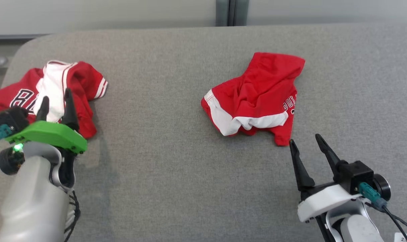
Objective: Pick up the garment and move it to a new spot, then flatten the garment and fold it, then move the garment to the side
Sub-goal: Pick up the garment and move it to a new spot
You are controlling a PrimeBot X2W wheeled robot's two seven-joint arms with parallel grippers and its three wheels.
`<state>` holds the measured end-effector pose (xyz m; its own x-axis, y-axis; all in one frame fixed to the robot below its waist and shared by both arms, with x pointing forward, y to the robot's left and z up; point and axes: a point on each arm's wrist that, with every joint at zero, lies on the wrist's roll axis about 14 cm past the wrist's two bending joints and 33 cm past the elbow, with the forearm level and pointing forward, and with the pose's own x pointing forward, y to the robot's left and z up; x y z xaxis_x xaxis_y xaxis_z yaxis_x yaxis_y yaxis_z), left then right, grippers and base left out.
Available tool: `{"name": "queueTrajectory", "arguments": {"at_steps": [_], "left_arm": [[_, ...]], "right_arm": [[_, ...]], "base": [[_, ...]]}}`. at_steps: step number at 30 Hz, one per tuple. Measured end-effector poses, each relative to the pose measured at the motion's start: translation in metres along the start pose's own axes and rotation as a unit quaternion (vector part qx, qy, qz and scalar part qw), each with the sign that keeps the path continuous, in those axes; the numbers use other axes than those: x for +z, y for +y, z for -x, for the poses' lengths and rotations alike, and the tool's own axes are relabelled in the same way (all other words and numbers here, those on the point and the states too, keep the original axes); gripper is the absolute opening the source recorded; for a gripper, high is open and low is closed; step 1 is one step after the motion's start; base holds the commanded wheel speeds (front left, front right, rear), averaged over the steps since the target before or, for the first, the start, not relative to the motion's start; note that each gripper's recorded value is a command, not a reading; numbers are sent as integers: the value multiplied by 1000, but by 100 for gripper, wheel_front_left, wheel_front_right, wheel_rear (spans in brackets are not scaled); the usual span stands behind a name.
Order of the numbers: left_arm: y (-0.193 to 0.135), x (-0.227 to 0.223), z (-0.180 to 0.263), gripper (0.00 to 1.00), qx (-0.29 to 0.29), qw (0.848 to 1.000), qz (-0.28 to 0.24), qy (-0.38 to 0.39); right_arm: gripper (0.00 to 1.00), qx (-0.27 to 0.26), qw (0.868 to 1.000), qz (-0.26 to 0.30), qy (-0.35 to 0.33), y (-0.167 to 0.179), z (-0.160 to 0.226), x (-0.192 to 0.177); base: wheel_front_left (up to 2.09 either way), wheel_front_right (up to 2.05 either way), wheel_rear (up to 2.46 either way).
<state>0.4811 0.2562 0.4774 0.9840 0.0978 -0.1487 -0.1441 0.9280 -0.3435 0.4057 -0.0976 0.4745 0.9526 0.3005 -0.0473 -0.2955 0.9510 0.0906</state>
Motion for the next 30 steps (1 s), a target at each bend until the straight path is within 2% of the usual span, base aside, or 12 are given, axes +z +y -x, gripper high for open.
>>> {"name": "queueTrajectory", "arguments": {"at_steps": [9,14,19,30], "left_arm": [[-41,23,70,100,-78,993,-18,-90],[-65,2,106,100,-109,990,-21,-90],[-87,-14,122,100,-139,987,-24,-80],[-99,-26,129,100,-149,986,-31,-73]], "right_arm": [[100,-63,997,23,-46,-33,40,37],[100,-94,993,29,-65,-50,56,52],[100,-115,991,28,-63,-60,70,52],[100,-135,990,14,-47,-69,86,39]], "base": [[0,0,0],[0,0,0],[0,0,0],[0,0,0]]}}
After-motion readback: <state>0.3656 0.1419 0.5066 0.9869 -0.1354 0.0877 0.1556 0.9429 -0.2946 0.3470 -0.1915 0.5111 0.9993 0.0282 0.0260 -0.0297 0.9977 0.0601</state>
